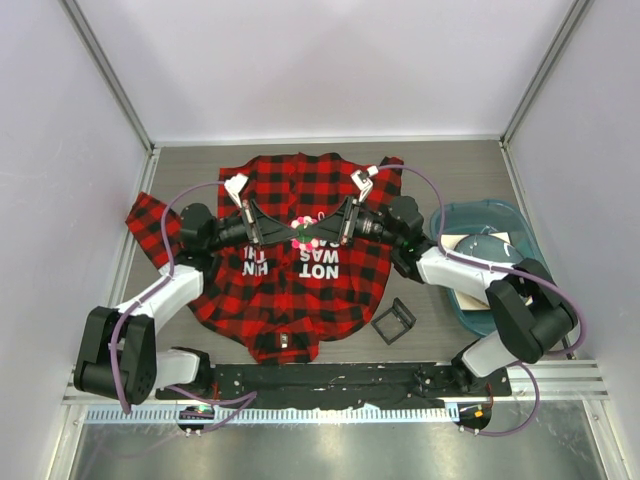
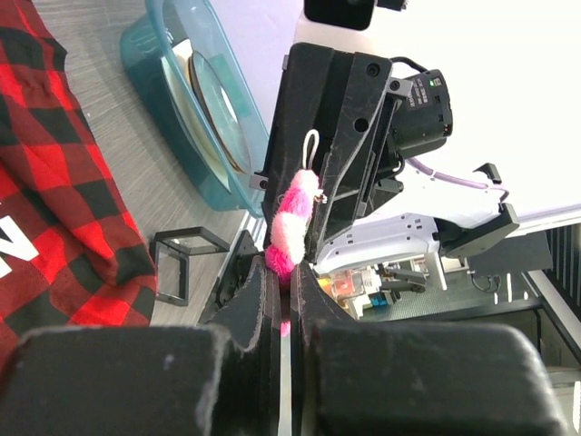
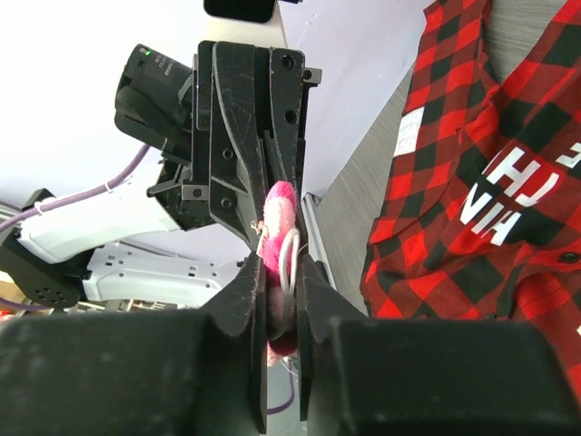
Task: Remove the brooch from the garment
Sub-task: Pass from the left arm to the right, then close the brooch.
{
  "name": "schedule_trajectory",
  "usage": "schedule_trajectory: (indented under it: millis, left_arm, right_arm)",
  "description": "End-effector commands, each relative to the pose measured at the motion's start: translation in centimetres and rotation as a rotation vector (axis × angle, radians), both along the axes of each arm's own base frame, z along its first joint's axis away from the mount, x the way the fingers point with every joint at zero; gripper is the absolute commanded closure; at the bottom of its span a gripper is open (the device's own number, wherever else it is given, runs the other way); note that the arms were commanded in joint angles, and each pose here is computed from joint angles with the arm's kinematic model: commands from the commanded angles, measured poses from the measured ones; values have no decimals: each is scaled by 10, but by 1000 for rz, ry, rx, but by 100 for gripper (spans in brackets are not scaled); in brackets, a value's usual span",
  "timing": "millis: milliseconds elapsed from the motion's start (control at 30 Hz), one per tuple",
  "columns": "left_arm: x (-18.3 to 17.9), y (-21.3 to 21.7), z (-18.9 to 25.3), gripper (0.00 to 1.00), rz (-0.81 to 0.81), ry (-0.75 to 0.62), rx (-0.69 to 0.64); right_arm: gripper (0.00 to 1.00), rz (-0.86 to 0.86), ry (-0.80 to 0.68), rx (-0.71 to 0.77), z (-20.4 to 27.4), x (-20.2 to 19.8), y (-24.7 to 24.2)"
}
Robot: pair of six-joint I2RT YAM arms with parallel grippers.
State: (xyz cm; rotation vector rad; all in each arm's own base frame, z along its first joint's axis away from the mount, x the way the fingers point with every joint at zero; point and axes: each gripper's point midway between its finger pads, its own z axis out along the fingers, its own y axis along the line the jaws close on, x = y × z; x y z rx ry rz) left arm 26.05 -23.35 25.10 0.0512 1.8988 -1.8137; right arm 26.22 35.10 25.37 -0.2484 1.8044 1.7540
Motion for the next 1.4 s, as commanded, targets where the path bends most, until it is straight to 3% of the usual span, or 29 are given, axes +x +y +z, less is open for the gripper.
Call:
schedule_trajectory:
  millis: [0,33,100,133,167,300,367,733,867,1133,1367]
  left_arm:
    - [-1,1,9,100,5,-27,-13]
    - [-1,1,10,99,7,-26,-13]
    - [-3,2,6,83,14,-15,22]
    - [-3,4,3,74,26,-15,46]
    - [-4,7,-6,58,53,1,92]
    - [-12,7,-13,45,40,49,114]
    - [-16,5,-17,29,16,78,108]
    - [-24,-18,-1,27,-49,100,14]
    - [-24,-23,10,33,-79,88,-22]
    - [-25,-24,39,35,-104,74,-135]
    - [-19,-25,53,34,-98,55,-156]
  right_arm:
    - [99,11,-81,54,29,2,7]
    - [99,13,-75,47,27,2,8]
    - [99,-3,-63,39,24,4,6]
    - [99,-21,-52,27,22,7,3]
    - [99,-31,-48,19,19,9,2]
    - [99,-55,-53,6,14,16,-3]
    - [99,-66,-62,5,14,20,-3]
    - [99,-100,-71,-42,6,33,-1]
    - [99,-112,-74,-67,1,34,-3]
    - [99,-107,-78,-99,-9,30,-1]
    - [99,-81,-66,-106,-16,24,4]
